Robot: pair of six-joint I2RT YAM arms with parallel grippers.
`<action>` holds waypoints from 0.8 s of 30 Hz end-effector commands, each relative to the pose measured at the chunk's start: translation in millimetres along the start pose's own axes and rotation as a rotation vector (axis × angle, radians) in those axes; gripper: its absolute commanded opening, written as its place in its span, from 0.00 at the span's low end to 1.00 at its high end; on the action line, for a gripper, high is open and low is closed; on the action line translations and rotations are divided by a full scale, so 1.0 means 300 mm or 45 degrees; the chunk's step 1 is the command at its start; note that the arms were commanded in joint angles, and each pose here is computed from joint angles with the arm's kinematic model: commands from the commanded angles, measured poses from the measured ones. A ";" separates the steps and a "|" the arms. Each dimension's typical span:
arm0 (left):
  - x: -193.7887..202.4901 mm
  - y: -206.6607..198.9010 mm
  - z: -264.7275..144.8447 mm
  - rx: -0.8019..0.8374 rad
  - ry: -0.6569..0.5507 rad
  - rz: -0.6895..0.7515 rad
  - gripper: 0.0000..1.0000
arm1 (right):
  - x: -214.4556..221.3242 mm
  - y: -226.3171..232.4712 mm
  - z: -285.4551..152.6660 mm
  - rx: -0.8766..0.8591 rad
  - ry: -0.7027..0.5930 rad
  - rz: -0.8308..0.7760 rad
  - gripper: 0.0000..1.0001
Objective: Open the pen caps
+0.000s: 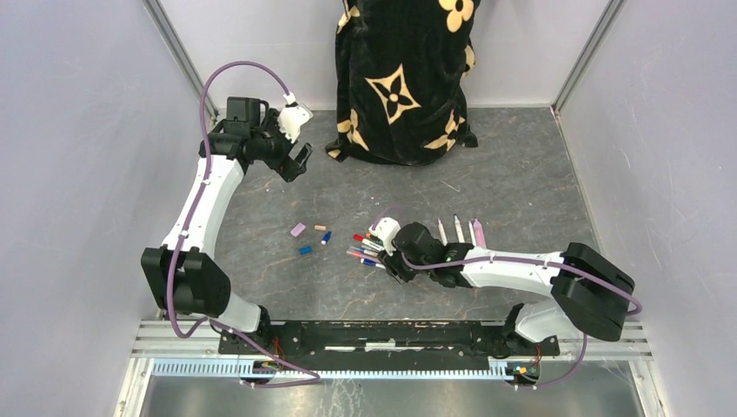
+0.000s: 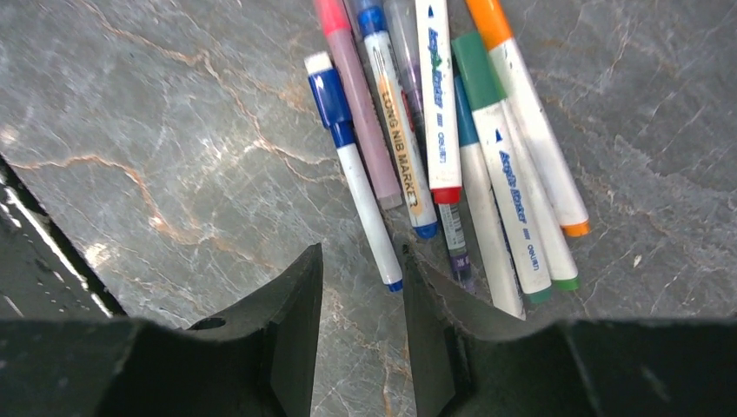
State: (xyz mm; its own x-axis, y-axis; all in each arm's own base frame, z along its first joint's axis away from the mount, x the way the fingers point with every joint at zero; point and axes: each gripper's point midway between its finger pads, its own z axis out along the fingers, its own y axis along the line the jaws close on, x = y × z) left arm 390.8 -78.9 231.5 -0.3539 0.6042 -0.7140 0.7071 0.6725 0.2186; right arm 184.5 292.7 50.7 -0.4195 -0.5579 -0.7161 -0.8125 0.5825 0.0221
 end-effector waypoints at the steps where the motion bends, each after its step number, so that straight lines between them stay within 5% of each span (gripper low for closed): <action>1: -0.023 -0.070 -0.043 0.099 -0.055 0.020 1.00 | 0.033 -0.020 0.020 0.056 0.013 -0.028 0.43; 8: -0.062 -0.167 -0.093 0.240 -0.170 0.053 1.00 | 0.097 -0.023 0.040 0.099 0.082 -0.066 0.41; 19: -0.036 -0.186 -0.094 0.288 -0.124 0.075 1.00 | 0.102 0.091 0.062 0.039 0.082 -0.141 0.27; 24: -0.039 -0.184 -0.099 0.286 -0.125 0.087 1.00 | 0.090 0.105 0.084 0.048 0.096 -0.174 0.31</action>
State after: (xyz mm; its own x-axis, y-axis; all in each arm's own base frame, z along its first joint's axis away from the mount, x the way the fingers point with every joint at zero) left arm 339.7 -106.6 234.0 -0.3083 0.5848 -0.7503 0.8300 0.5508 0.0883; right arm 155.2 304.2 17.6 -0.3365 -0.6625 -0.6693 -0.8533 0.5151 -0.0808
